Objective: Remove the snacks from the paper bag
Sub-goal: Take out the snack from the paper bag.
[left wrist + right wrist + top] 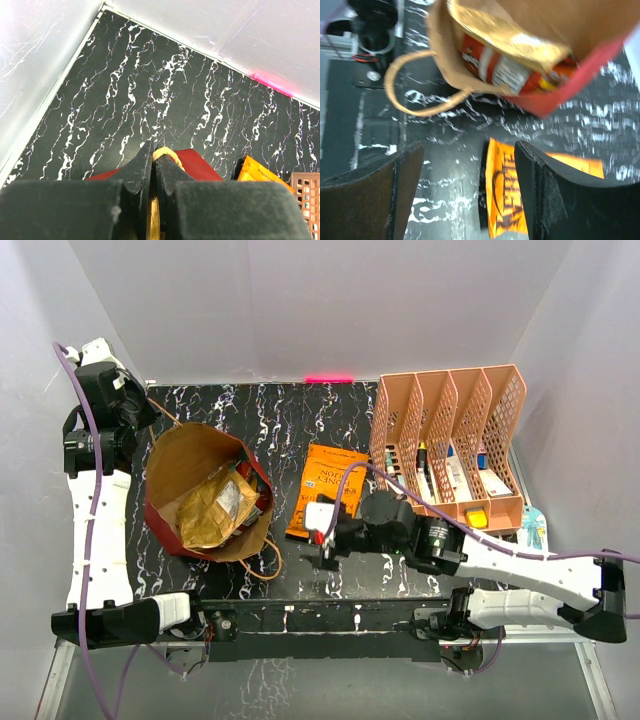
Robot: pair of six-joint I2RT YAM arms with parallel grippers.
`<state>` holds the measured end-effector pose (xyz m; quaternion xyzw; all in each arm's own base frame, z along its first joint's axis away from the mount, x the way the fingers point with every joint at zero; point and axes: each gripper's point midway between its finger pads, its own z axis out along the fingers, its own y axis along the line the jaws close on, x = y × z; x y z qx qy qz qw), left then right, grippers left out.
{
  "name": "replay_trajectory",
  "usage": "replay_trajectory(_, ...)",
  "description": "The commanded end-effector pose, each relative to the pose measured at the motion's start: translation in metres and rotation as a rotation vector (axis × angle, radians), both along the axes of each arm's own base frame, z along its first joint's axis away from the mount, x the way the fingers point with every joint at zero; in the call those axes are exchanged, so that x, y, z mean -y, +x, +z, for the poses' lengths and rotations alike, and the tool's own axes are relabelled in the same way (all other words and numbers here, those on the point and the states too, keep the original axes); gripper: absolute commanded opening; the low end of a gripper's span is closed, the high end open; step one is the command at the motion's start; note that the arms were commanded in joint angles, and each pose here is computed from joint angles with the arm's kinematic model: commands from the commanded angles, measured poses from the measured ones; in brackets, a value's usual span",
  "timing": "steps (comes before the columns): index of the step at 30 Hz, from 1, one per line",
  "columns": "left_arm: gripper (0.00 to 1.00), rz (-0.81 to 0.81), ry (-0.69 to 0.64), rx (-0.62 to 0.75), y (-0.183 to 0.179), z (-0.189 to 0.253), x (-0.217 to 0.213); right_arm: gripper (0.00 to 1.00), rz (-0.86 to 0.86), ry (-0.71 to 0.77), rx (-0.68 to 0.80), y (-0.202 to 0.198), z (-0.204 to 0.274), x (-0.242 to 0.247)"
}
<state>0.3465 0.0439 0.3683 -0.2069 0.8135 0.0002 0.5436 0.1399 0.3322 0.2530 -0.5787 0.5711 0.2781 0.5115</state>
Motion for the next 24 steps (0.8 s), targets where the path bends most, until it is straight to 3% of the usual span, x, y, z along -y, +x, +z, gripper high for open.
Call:
replay_trajectory(1, 0.00, 0.003, 0.006, 0.075, 0.000, 0.022, -0.001, 0.75, 0.211, 0.087, 0.256, -0.029, 0.052, -0.039)
replay_trajectory(5, 0.00, 0.001, 0.002, 0.076, 0.001, 0.025, 0.000, 0.77, 0.313, 0.037, 0.411, -0.024, 0.075, -0.076)
replay_trajectory(9, 0.00, -0.007, -0.004, 0.081, 0.003, 0.027, 0.002, 0.81, 0.364, -0.054, 0.562, -0.006, 0.070, -0.111)
replay_trajectory(18, 0.00, -0.006, -0.007, 0.069, 0.006, 0.023, 0.001, 0.80, 0.487, -0.365, 0.689, 0.025, 0.002, -0.152)
replay_trajectory(24, 0.00, -0.009, -0.011, 0.065, 0.008, 0.019, 0.002, 0.75, 0.402, -0.462, 0.765, 0.056, -0.025, -0.174)
